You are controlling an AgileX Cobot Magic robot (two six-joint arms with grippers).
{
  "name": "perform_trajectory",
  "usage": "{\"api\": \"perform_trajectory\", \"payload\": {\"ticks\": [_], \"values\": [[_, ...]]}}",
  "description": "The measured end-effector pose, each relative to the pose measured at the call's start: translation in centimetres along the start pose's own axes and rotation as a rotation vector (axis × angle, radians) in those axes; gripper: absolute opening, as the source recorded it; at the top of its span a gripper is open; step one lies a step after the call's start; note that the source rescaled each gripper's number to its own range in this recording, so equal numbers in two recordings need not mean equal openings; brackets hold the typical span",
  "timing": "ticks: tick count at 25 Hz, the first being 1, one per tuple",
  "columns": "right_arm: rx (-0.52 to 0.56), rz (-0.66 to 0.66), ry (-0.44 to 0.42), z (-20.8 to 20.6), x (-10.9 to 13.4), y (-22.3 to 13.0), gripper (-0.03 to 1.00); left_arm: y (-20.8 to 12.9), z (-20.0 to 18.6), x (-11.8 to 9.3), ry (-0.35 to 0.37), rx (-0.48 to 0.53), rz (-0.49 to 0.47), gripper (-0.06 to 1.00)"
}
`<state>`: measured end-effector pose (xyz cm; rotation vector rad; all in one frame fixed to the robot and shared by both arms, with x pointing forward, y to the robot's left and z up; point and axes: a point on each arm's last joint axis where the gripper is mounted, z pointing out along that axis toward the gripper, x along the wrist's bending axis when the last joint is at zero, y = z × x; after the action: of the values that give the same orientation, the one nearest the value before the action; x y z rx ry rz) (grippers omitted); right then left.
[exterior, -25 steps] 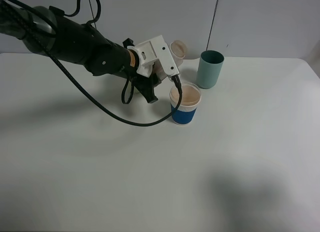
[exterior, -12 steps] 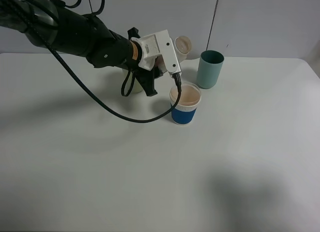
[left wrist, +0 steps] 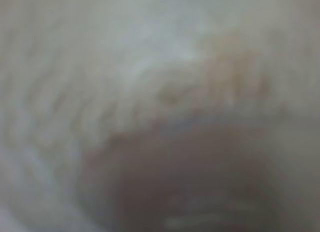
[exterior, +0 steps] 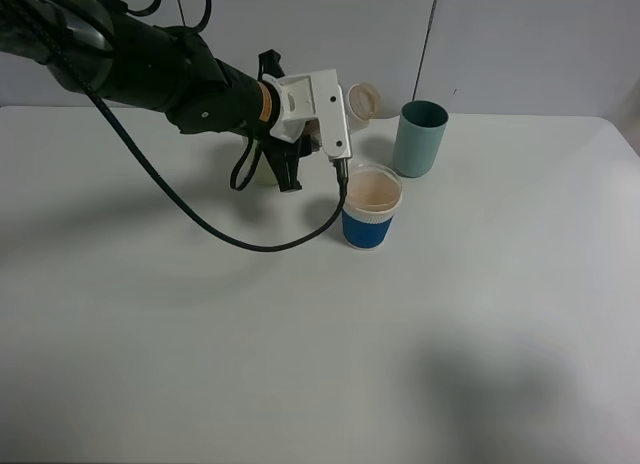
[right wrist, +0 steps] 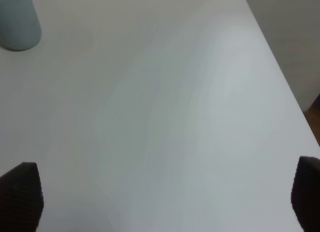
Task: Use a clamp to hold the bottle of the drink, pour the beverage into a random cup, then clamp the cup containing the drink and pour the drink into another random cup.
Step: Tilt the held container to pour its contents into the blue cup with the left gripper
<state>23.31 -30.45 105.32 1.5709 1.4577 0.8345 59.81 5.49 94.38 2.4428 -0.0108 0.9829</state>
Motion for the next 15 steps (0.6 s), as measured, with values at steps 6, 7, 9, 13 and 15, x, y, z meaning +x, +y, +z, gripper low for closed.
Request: {"api": "perform_trajectory", "payload": {"ticks": [6,7,9,13,15], "values": [[0.000,0.000,0.000,0.0,0.0,0.0,1.00,-0.6,0.5,-0.2,-0.012,0.016,0.053,0.00],[0.000,0.000,0.000,0.0,0.0,0.0,1.00,-0.9,0.9,-0.6,-0.023,0.023,0.062,0.00],[0.000,0.000,0.000,0.0,0.0,0.0,1.00,-1.1,1.2,-0.8,-0.031,0.028,0.065,0.00],[0.000,0.000,0.000,0.0,0.0,0.0,1.00,-1.1,1.3,-0.9,-0.034,0.029,0.068,0.00],[0.000,0.000,0.000,0.0,0.0,0.0,1.00,-1.1,1.3,-0.9,-0.035,0.029,0.071,0.00]]}}
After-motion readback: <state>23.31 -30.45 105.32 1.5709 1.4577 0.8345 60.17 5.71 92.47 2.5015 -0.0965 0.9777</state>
